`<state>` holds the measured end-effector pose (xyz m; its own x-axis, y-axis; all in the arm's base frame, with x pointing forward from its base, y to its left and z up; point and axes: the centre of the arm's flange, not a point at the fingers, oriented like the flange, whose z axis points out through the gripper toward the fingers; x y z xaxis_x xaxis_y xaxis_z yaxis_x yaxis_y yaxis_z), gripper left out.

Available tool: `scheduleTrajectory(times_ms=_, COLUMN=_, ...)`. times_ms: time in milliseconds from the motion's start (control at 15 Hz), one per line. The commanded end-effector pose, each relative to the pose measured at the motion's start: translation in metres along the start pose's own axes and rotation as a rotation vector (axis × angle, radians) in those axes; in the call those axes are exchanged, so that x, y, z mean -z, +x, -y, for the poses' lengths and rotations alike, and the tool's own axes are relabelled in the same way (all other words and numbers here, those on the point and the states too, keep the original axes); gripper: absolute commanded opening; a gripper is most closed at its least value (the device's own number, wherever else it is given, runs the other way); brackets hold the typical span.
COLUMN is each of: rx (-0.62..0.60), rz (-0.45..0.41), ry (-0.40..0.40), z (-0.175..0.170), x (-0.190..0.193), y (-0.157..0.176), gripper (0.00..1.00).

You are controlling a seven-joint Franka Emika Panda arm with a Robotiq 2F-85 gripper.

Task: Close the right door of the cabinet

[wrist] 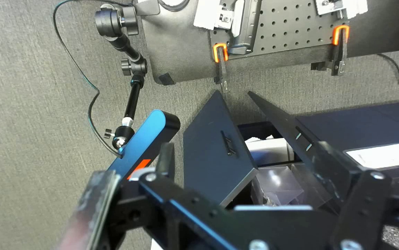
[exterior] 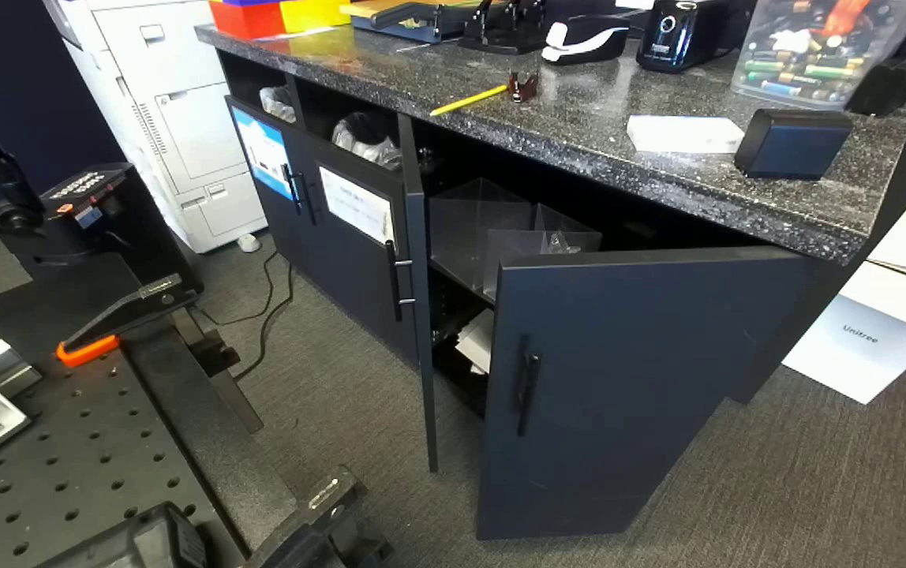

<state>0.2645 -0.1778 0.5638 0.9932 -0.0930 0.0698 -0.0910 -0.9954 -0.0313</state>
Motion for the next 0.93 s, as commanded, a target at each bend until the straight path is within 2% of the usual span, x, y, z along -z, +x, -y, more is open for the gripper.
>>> scheduleTrajectory(times_ms=0, rx=0.000, rz=0.000, ry=0.000, z=0.000, x=0.000, y=0.000, gripper=1.00)
scheduleTrajectory(times_ms=333, rx=0.000, rz=0.000, ry=0.000, z=0.000, x=0.000, y=0.000, gripper=1.00)
scheduleTrajectory(times_ms=400, rx=-0.003, rz=0.012, ry=-0.004, z=-0.001, x=-0.011, y=0.012, gripper=1.00)
scheduleTrajectory(times_ms=667, rx=0.000, rz=0.056, ry=-0.006, z=0.007, x=-0.082, y=0.075, gripper=1.00)
scheduleTrajectory(times_ms=867, rx=0.041, rz=0.137, ry=0.009, z=0.023, x=-0.150, y=0.110, gripper=1.00)
